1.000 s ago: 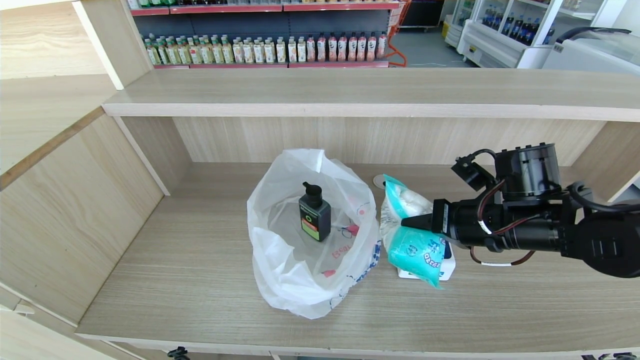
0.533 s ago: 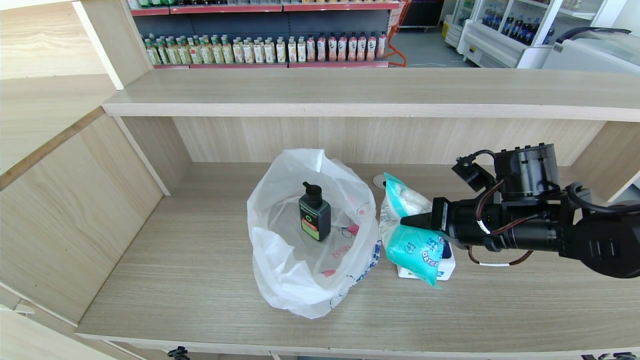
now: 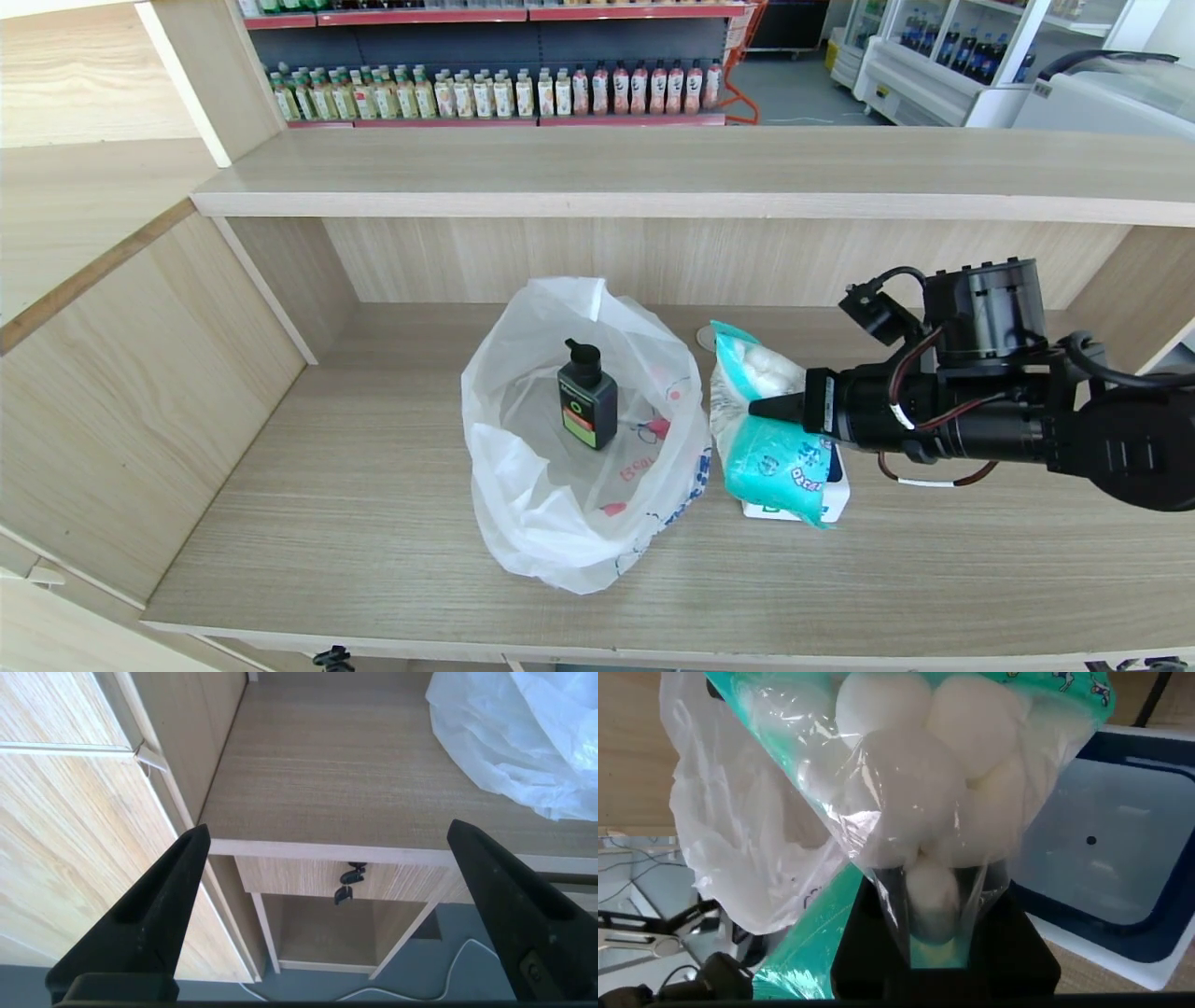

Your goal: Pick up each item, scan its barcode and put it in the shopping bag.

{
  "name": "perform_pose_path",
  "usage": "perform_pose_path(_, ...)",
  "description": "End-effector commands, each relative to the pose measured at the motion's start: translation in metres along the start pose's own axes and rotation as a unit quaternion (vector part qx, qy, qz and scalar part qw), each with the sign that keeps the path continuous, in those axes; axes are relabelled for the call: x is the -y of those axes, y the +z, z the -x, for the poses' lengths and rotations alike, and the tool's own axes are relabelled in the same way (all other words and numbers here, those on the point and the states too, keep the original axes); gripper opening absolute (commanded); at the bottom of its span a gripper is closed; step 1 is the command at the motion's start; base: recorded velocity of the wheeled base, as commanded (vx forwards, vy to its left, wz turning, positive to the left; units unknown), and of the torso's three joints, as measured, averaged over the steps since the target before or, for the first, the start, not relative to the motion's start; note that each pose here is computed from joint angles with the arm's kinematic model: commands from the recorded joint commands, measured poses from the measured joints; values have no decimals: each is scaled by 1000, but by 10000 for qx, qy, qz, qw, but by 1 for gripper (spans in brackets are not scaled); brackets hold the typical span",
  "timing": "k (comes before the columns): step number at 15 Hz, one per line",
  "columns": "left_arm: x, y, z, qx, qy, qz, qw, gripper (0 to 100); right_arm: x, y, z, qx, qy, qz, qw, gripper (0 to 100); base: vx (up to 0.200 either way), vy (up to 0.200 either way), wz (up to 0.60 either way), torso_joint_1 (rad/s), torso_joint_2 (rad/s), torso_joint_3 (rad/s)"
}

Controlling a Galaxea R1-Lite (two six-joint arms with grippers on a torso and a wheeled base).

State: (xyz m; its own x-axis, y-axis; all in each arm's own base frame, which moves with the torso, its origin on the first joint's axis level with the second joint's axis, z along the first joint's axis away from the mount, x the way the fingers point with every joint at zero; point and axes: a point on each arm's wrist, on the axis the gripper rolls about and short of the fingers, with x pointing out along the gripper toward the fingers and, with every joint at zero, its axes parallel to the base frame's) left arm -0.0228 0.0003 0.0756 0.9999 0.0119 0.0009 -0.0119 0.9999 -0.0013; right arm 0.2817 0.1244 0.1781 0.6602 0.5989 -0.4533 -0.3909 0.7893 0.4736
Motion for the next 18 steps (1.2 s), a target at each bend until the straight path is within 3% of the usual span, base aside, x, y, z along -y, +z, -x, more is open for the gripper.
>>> perform_pose_path(1,0,0,0,-4,2,1,10000,100,-18,9,20,134,-691,898,9935,0,0,0,0,0,0,0)
perform_pose_path(2,0,0,0,-4,2,1,10000,100,-22,8,33,-95,-1847,1632,9691,0,0,0,0,0,0,0)
perform_pose_path(3,0,0,0,-4,2,1,10000,100,-25,5,46,-255,-2859,1935,9382,0,0,0,0,0,0,0)
perform_pose_path(4,0,0,0,-4,2,1,10000,100,-30,9,56,-87,-3221,1966,9260,0,0,0,0,0,0,0)
perform_pose_path(7,0,0,0,-4,2,1,10000,100,-42,16,62,131,-3066,2082,9287,0,0,0,0,0,0,0)
perform_pose_path(11,0,0,0,-4,2,1,10000,100,-73,22,62,336,-2591,2591,9298,0,0,0,0,0,0,0)
perform_pose_path(18,0,0,0,-12,2,1,10000,100,-98,23,67,983,-1662,3352,9221,0,0,0,600,1,2,2)
